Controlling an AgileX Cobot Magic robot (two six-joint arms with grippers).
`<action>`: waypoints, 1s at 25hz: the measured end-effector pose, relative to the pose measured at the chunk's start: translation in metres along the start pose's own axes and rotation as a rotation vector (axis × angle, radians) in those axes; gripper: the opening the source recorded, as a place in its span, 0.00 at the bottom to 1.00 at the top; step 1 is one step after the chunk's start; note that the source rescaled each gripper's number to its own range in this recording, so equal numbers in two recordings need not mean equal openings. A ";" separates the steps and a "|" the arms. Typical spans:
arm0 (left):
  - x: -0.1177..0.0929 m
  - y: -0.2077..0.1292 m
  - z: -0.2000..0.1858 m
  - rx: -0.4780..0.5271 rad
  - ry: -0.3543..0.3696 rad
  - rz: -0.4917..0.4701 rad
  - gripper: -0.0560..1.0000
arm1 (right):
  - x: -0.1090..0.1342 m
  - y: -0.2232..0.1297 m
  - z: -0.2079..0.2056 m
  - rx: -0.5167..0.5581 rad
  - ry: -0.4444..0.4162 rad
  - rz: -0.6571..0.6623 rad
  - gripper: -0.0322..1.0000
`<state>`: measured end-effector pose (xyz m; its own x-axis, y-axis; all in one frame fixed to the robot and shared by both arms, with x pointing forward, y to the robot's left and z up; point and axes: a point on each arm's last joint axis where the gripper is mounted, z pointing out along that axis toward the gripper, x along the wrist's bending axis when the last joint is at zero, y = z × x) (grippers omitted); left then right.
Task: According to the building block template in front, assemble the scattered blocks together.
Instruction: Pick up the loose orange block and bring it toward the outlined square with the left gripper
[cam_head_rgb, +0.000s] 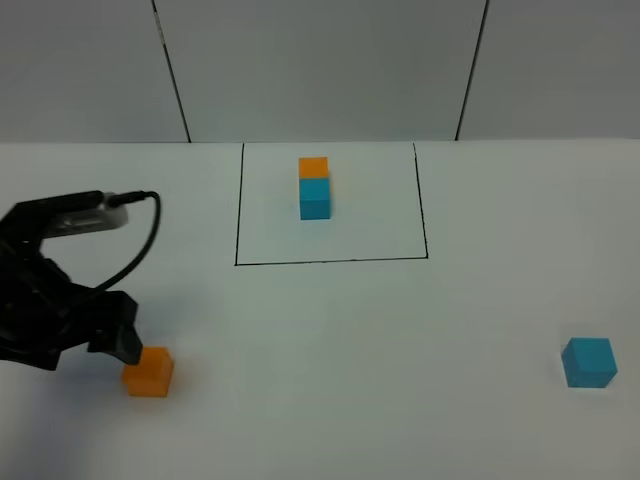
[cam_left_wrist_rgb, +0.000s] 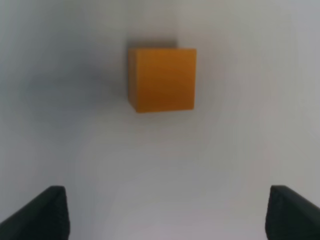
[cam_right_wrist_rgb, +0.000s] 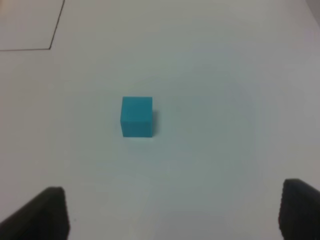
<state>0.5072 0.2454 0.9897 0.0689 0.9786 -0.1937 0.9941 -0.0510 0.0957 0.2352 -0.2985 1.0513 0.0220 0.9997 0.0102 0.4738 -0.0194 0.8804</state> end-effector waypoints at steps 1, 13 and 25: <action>-0.004 0.005 0.008 0.023 0.019 0.007 0.92 | 0.000 0.000 0.000 0.000 0.000 0.000 0.73; -0.009 0.028 0.044 0.076 0.124 0.006 0.92 | 0.000 0.000 0.000 0.000 0.000 0.000 0.73; -0.020 0.030 0.061 0.083 0.129 0.044 0.92 | 0.000 0.000 0.000 0.000 0.000 0.000 0.73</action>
<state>0.5410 0.2117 0.9367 0.1062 0.9923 -0.0640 0.9943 -0.1052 0.0192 0.2352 -0.2985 1.0513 0.0220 0.9997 0.0102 0.4738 -0.0194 0.8804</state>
